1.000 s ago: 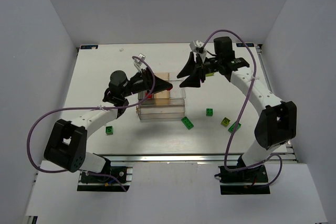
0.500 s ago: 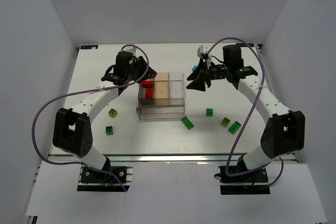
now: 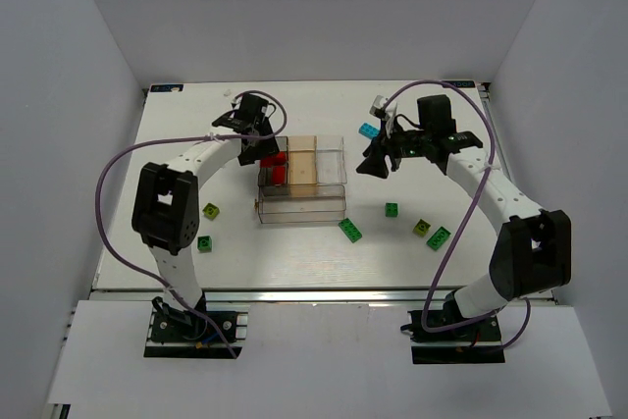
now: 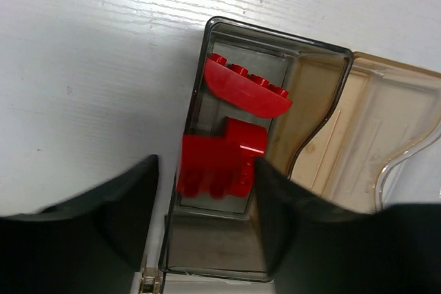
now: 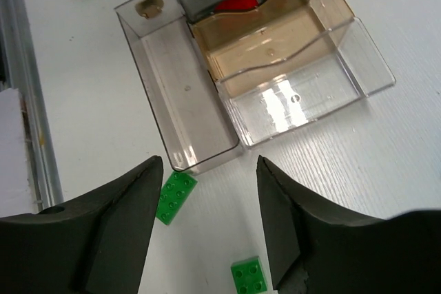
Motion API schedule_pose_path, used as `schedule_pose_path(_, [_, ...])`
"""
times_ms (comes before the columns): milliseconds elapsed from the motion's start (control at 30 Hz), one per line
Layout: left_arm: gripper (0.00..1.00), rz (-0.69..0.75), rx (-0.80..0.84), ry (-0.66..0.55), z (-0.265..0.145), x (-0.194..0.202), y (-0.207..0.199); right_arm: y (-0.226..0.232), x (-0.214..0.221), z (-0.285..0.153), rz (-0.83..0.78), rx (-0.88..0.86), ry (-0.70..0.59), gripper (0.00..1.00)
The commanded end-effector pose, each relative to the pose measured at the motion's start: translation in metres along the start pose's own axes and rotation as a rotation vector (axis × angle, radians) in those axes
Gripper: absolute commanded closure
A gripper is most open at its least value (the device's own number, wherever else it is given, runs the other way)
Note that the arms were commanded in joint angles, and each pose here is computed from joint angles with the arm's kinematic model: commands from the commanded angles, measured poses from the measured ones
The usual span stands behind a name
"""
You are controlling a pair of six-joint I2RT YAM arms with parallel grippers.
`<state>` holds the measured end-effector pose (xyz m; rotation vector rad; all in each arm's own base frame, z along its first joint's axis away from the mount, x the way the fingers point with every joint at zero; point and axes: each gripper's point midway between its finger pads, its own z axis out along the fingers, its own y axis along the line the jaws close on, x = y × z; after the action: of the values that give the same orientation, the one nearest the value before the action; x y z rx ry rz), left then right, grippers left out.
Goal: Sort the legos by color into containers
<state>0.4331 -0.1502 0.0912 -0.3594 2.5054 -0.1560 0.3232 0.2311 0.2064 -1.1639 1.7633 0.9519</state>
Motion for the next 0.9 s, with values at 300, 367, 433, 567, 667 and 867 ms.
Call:
schedule_pose_path(300, [0.32,0.025,0.049,-0.043,-0.027,-0.022,-0.016,-0.033,0.044,-0.015,0.101,0.223,0.144,0.36])
schedule_pose_path(367, [0.52,0.014,0.044,-0.073,-0.047,-0.027,-0.011,-0.056,0.061,-0.024,0.154,0.364,0.213,0.40])
schedule_pose_path(433, [0.84,-0.034,0.009,-0.100,-0.060,-0.028,0.003,-0.066,0.081,-0.026,0.234,0.405,0.279,0.46])
schedule_pose_path(567, [0.75,-0.084,-0.087,-0.118,-0.093,-0.003,0.047,-0.064,0.112,-0.027,0.334,0.423,0.384,0.50])
schedule_pose_path(667, [0.34,-0.145,-0.109,-0.108,-0.122,0.018,0.067,-0.063,0.134,-0.032,0.383,0.464,0.466,0.42])
schedule_pose_path(867, [0.23,-0.315,-0.151,-0.076,-0.152,0.073,0.104,-0.061,0.168,-0.047,0.491,0.595,0.611,0.37])
